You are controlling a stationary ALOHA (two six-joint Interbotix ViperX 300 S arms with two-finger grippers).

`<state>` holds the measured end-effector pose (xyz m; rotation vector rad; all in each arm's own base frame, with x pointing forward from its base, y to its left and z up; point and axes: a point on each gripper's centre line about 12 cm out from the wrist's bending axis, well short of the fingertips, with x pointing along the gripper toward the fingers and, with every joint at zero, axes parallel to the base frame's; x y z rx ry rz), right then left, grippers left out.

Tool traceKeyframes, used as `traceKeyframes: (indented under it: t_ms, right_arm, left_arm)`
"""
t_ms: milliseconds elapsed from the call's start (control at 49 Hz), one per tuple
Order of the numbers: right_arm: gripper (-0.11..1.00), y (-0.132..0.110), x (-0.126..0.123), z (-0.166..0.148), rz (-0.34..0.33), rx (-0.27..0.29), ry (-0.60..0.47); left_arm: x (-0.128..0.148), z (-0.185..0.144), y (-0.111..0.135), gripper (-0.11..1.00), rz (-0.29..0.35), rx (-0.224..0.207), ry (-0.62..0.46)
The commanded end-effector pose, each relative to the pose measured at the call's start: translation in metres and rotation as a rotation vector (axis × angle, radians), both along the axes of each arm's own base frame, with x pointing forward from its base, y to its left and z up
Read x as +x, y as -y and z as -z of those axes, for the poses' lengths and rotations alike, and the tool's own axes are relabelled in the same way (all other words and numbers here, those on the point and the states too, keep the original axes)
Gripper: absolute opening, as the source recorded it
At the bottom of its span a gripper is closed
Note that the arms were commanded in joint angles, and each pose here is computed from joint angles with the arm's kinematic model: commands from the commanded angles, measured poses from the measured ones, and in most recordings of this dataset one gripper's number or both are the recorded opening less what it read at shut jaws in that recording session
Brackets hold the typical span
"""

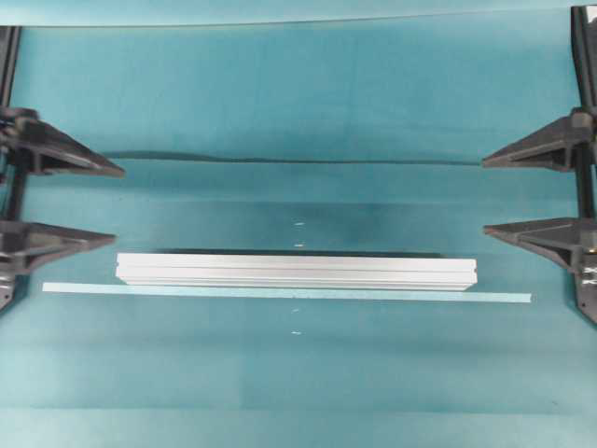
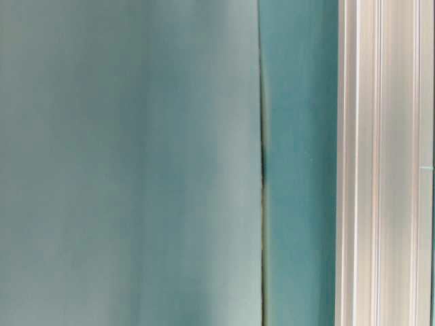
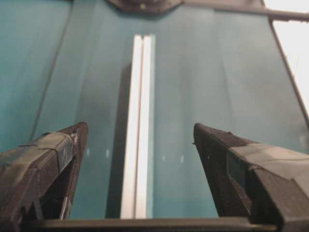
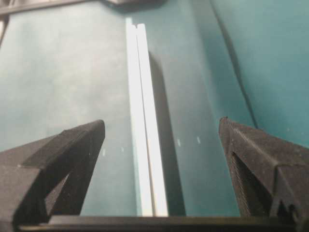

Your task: Lift the metal rail with both hands.

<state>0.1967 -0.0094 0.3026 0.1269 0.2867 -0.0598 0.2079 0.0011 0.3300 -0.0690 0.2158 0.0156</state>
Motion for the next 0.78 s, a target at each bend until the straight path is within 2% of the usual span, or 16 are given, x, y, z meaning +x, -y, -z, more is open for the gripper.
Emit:
traceKeyframes:
  t_ms: [0, 756]
  right_arm:
    - [0.96, -0.0018, 0.0003, -0.0040, -0.007, 0.010, 0.014]
    - [0.96, -0.0037, -0.0006, -0.0008, -0.016, 0.013, 0.008]
  left_arm:
    - [-0.0015, -0.0087, 0.0003, 0.88, 0.001, 0.000, 0.032]
    - [0.0019, -0.0025, 0.0016, 0.88, 0.007, -0.005, 0.008]
